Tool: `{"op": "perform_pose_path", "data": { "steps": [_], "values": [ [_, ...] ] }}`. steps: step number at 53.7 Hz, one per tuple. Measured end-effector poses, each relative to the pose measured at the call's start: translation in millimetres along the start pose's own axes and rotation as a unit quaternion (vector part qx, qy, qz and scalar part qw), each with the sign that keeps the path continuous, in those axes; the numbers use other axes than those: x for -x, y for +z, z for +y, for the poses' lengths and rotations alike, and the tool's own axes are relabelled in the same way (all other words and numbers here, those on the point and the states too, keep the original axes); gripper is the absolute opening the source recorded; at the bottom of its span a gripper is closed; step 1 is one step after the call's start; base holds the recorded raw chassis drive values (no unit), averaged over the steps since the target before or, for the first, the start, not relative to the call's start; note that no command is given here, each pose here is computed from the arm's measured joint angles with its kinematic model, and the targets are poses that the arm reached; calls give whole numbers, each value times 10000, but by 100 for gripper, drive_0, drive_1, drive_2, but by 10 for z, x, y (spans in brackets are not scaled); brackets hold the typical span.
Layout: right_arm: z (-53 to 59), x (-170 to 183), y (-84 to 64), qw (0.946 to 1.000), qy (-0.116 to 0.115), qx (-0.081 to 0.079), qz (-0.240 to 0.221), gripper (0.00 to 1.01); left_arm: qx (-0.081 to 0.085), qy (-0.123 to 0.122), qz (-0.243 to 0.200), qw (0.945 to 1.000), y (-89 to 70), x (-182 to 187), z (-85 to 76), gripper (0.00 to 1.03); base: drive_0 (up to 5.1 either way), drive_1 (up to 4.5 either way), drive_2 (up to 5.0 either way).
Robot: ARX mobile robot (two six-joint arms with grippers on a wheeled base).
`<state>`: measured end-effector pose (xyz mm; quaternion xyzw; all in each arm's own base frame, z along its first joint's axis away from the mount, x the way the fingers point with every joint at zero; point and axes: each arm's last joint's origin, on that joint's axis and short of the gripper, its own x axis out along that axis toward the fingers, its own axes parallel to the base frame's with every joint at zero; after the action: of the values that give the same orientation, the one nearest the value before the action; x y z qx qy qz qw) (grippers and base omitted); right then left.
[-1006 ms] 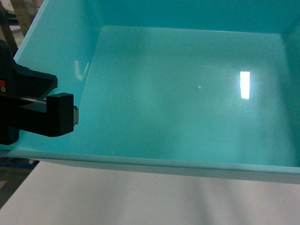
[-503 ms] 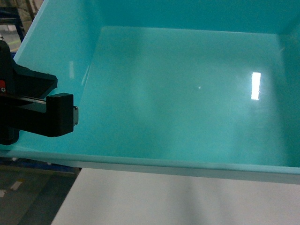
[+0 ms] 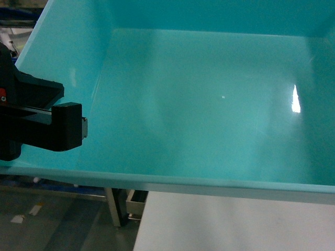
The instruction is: Organize blue bins on left shelf correctly
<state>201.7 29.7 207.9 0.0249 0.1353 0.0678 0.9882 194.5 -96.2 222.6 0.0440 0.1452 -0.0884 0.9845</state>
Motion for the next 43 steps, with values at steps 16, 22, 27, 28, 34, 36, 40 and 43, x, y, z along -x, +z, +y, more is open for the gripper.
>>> {"op": "perform_pose_path", "data": {
  "steps": [16, 22, 27, 28, 34, 36, 40, 43],
  "values": [
    [0, -1, -1, 10000, -2, 0, 6, 7, -1, 0, -2, 10000, 0, 0, 0, 2, -481, 355, 121],
    [0, -1, -1, 10000, -2, 0, 2, 7, 0, 0, -5, 10000, 1, 0, 0, 2, -493, 344, 106],
    [0, -1, -1, 10000, -2, -2, 4, 7, 0, 0, -5, 10000, 1, 0, 0, 2, -495, 341, 105],
    [0, -1, -1, 10000, -2, -2, 4, 7, 0, 0, -5, 10000, 1, 0, 0, 2, -495, 341, 105],
    [0, -1, -2, 10000, -2, -2, 7, 7, -1, 0, -2, 10000, 0, 0, 0, 2, -474, 361, 126],
    [0, -1, -2, 10000, -3, -2, 9, 7, -1, 0, -2, 10000, 0, 0, 0, 2, -467, 368, 135],
    [0, -1, -1, 10000, -2, 0, 2, 7, 0, 0, -5, 10000, 1, 0, 0, 2, -468, 367, 132],
    [0, -1, -1, 10000, -2, -2, 4, 7, -1, 0, -4, 10000, 1, 0, 0, 2, -473, 365, 126]
  ]
}}
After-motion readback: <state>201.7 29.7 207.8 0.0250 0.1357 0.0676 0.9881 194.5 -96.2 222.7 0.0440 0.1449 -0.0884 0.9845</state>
